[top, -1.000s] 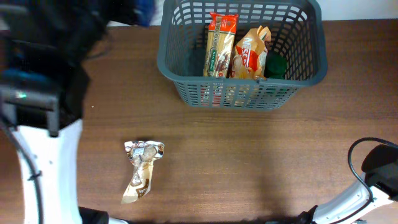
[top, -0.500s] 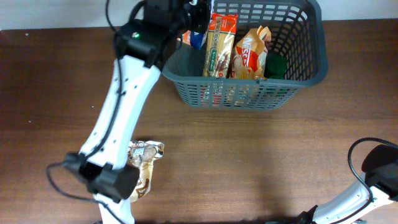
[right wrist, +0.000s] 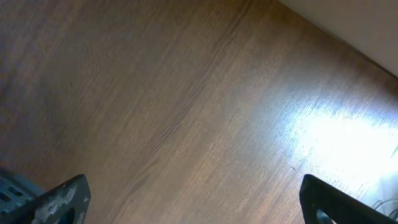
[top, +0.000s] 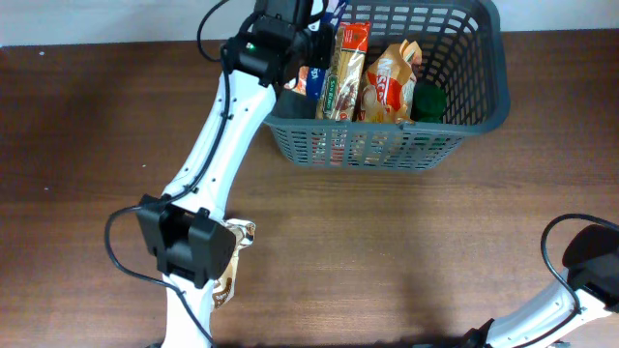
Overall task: Pack container
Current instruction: 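Lift the tissue pack and carry it over the basket, then lower the tissue pack into the basket and open the left gripper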
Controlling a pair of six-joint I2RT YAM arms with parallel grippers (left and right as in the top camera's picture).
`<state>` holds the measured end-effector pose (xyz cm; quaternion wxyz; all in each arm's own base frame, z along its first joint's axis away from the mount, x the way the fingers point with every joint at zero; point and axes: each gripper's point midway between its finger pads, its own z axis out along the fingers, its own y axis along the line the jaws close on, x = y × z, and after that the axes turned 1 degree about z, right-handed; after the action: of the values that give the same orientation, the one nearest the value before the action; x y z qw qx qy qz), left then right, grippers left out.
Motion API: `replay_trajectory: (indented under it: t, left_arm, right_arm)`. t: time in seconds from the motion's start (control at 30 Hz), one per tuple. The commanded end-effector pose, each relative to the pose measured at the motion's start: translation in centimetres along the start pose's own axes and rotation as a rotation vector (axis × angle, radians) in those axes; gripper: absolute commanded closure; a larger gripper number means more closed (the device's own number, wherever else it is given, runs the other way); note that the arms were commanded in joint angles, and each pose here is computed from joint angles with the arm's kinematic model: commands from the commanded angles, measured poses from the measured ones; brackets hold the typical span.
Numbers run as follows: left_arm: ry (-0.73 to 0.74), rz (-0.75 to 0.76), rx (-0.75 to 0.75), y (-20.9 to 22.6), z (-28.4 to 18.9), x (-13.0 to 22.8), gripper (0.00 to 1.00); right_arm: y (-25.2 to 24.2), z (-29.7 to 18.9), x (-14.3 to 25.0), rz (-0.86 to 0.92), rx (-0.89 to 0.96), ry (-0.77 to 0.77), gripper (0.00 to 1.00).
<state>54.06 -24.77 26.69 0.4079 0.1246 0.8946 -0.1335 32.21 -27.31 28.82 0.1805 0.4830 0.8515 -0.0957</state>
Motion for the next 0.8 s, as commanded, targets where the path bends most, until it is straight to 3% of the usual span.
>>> replay_trajectory:
  t: [0.0, 0.77]
  left_arm:
    - [0.005, -0.068, -0.01, 0.3, 0.5, 0.2, 0.98]
    - [0.229, -0.154, -0.13, 2.8, 5.1, 7.5, 0.98]
  right_arm:
    - [-0.1, 0.2, 0.0, 0.01, 0.004, 0.003, 0.01]
    - [-0.1, 0.2, 0.0, 0.01, 0.004, 0.003, 0.01]
